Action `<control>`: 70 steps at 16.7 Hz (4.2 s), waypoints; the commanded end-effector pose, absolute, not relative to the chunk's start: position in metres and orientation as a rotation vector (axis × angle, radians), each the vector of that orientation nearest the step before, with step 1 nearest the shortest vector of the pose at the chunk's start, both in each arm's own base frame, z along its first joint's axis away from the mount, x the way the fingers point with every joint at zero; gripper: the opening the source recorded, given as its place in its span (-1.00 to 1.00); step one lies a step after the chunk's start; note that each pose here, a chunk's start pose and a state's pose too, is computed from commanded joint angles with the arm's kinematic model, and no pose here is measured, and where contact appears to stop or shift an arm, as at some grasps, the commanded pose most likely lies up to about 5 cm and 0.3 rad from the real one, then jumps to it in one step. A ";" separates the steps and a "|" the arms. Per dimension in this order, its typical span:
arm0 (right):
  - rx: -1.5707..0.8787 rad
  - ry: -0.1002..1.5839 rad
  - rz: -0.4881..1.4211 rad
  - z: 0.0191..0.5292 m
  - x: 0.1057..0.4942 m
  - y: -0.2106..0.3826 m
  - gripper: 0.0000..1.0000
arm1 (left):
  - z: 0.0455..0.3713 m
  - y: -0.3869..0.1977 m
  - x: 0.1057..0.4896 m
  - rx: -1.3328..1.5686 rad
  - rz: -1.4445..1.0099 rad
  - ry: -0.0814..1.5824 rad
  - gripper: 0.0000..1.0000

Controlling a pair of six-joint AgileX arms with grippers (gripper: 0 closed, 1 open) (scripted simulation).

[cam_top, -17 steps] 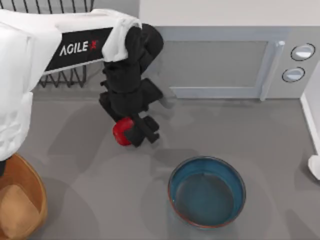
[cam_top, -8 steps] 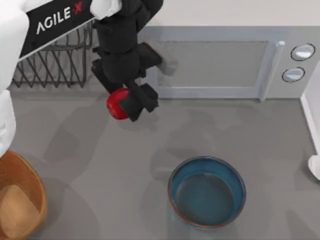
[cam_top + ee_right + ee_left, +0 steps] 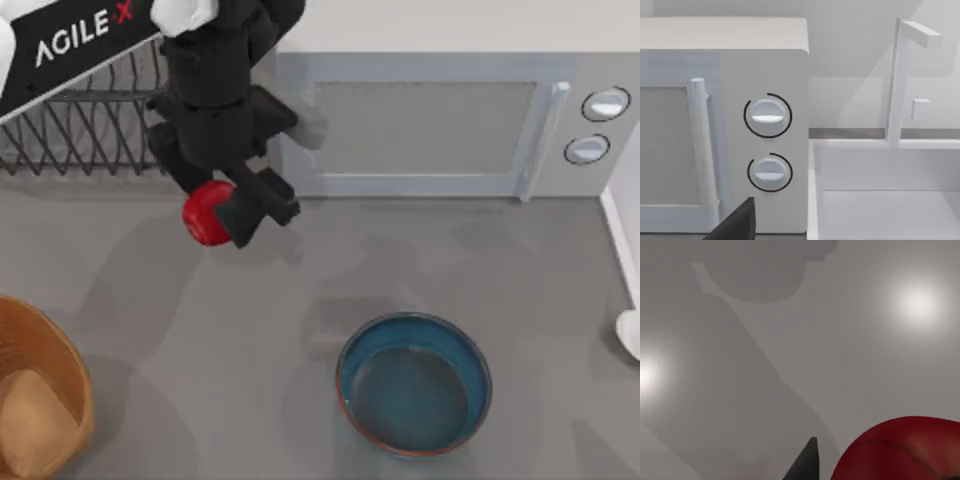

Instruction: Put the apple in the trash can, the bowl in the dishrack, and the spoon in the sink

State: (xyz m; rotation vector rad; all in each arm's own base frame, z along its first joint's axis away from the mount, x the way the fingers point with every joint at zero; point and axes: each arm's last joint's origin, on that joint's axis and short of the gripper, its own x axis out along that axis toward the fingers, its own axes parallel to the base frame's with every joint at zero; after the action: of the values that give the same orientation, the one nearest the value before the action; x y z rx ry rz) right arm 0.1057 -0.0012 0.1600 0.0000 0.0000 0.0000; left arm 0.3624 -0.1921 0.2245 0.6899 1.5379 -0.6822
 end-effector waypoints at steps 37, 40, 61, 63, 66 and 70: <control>0.000 0.000 0.000 0.160 0.106 -0.001 1.00 | 0.196 -0.060 0.243 0.279 0.270 1.672 -0.10; 0.000 0.000 0.000 0.160 0.106 -0.001 1.00 | 0.196 -0.060 0.243 0.279 0.270 1.672 0.36; 0.000 0.000 0.000 0.160 0.106 -0.001 1.00 | 0.207 -0.042 0.210 0.137 0.190 1.412 1.00; 0.000 0.000 0.000 0.160 0.106 -0.001 1.00 | 0.212 -0.033 0.191 0.072 0.151 1.247 1.00; 0.000 0.000 0.000 0.160 0.106 -0.001 1.00 | 0.213 -0.021 0.160 -0.007 0.092 0.950 1.00; 0.000 0.000 0.000 0.160 0.106 -0.001 1.00 | 0.200 -0.009 0.126 -0.052 0.032 0.530 1.00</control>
State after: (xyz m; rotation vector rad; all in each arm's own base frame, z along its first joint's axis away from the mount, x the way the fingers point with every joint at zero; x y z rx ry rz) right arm 0.1057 -0.0012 0.1600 0.0000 0.0000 0.0000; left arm 0.1261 -0.0094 0.1997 -0.0518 0.5299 0.0324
